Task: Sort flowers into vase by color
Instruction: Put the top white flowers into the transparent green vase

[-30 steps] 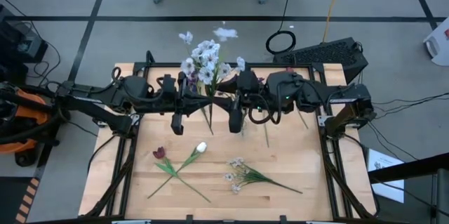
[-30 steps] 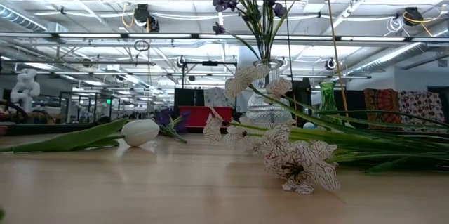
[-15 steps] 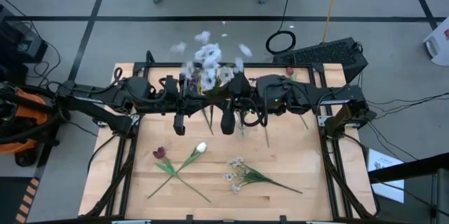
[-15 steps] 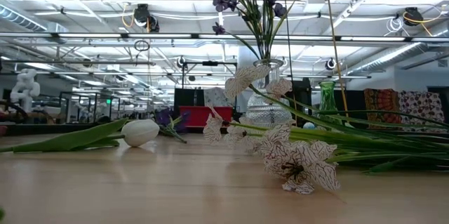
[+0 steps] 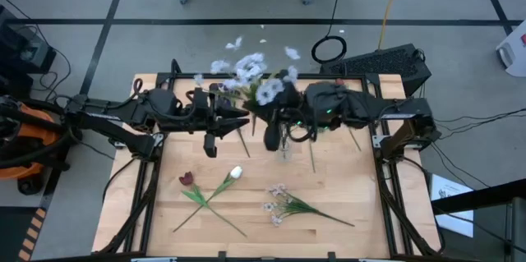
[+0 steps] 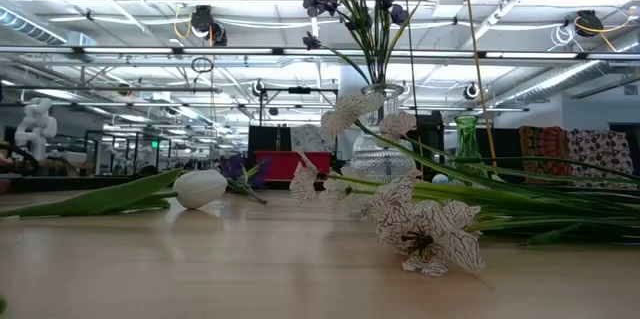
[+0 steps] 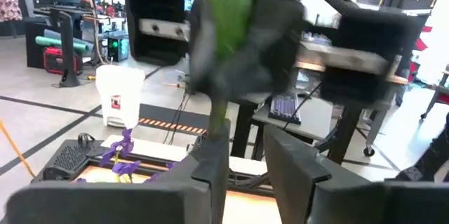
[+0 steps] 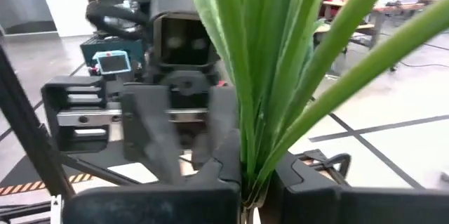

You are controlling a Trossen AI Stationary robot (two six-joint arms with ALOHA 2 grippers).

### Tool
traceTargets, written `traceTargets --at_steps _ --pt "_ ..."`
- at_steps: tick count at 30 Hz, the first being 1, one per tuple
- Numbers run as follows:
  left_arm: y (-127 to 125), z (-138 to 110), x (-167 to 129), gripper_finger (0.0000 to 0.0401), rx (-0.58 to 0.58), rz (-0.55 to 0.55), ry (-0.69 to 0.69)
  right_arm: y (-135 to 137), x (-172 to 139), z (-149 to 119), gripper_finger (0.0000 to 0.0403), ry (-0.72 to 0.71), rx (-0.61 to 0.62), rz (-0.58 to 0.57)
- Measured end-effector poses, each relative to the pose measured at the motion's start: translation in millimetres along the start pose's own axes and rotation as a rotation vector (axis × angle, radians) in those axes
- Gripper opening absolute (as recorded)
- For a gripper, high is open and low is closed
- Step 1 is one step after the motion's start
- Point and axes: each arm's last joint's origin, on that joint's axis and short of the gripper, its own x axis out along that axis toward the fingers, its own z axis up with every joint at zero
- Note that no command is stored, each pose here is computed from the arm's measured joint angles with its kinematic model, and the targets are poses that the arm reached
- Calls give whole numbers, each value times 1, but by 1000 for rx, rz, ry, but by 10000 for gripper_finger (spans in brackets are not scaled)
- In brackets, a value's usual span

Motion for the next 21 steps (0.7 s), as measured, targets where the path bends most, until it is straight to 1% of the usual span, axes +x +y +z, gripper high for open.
traceTargets --at_steps 2,7,12,15,17,21 --pt "1 4 -6 101 -3 14 -9 -5 -15 9 5 -16 5 -23" --pt "4 15 -25 100 22 28 -40 -21 -58 30 5 -44 7 -129" --pt "11 24 -54 100 20 115 -29 -43 -114 44 5 -30 35 -239" --pt "14 26 -69 100 19 135 -1 -55 -145 46 5 -4 73 -290" --pt "15 26 -77 100 30 132 7 -63 -163 44 5 27 101 -345" --pt "19 17 -89 100 32 133 9 -74 -183 28 5 90 135 -454"
